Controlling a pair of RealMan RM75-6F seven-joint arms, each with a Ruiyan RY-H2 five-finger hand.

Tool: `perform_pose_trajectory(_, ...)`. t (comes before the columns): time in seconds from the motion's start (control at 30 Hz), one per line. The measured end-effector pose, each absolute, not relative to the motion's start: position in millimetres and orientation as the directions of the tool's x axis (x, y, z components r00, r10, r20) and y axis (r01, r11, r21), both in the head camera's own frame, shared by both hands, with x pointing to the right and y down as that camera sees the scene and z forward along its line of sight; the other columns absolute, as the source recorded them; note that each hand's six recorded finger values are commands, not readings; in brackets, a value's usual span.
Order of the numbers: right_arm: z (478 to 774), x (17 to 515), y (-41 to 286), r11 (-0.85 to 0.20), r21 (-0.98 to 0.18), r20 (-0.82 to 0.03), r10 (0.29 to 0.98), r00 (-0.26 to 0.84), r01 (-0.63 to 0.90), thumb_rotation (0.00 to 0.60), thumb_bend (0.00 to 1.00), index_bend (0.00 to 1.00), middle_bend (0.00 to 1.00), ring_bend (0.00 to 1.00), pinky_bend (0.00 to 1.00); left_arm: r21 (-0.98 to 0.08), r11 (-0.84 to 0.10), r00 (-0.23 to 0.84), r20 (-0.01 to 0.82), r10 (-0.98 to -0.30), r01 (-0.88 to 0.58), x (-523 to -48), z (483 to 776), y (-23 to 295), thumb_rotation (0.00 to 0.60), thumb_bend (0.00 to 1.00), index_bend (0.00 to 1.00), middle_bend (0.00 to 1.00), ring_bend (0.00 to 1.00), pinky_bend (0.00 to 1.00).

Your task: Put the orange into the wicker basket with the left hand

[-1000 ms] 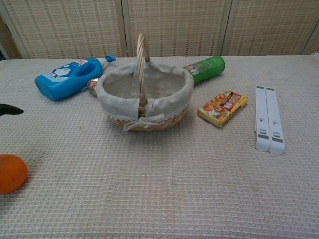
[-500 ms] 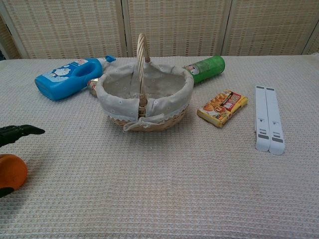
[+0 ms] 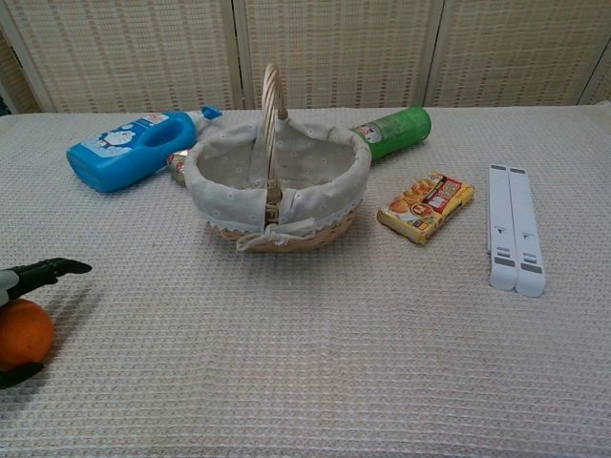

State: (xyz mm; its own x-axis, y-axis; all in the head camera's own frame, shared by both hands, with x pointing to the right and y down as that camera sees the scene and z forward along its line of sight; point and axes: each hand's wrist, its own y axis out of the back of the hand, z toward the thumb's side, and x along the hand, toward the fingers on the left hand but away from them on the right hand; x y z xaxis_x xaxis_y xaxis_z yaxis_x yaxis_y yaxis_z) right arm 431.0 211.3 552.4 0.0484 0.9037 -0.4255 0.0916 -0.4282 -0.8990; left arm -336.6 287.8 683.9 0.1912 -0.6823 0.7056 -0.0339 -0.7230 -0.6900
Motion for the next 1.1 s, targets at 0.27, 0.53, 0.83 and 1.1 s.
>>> perform_pose_trajectory(0.27, 552.0, 430.7, 211.9, -0.427, -0.899, -0.424, 0.904, 0.051, 0.092, 0.600, 0.35, 0.15, 0.05, 0.00, 0.46, -0.719, -0.694, 0.172, 0.679, -0.714, -0.044, -336.3, 684.9, 282.1, 0.600, 0.35, 0.30, 0.29, 0.35, 0.71)
perform_pose_trajectory(0.53, 552.6, 430.0, 212.5, -0.433, -0.897, -0.429, 0.902, 0.055, 0.091, 0.600, 0.35, 0.15, 0.05, 0.00, 0.46, -0.766, -0.640, 0.166, 0.624, -0.763, -0.063, -333.4, 678.4, 269.6, 0.600, 0.39, 0.53, 0.39, 0.44, 0.79)
perform_pose_trajectory(0.83, 551.2, 430.1, 213.5, -0.436, -0.895, -0.432, 0.900, 0.062, 0.095, 0.600, 0.35, 0.15, 0.05, 0.00, 0.46, -0.882, -0.461, 0.200, 0.437, -0.877, -0.097, -311.7, 647.6, 200.0, 0.600, 0.55, 0.56, 0.42, 0.45, 0.80)
perform_pose_trajectory(1.1, 550.4, 430.5, 213.4, -0.438, -0.894, -0.433, 0.899, 0.067, 0.096, 0.600, 0.35, 0.16, 0.05, 0.00, 0.46, -0.943, -0.324, 0.225, 0.301, -0.927, -0.075, -287.4, 623.0, 128.4, 0.600, 0.58, 0.56, 0.43, 0.47, 0.81)
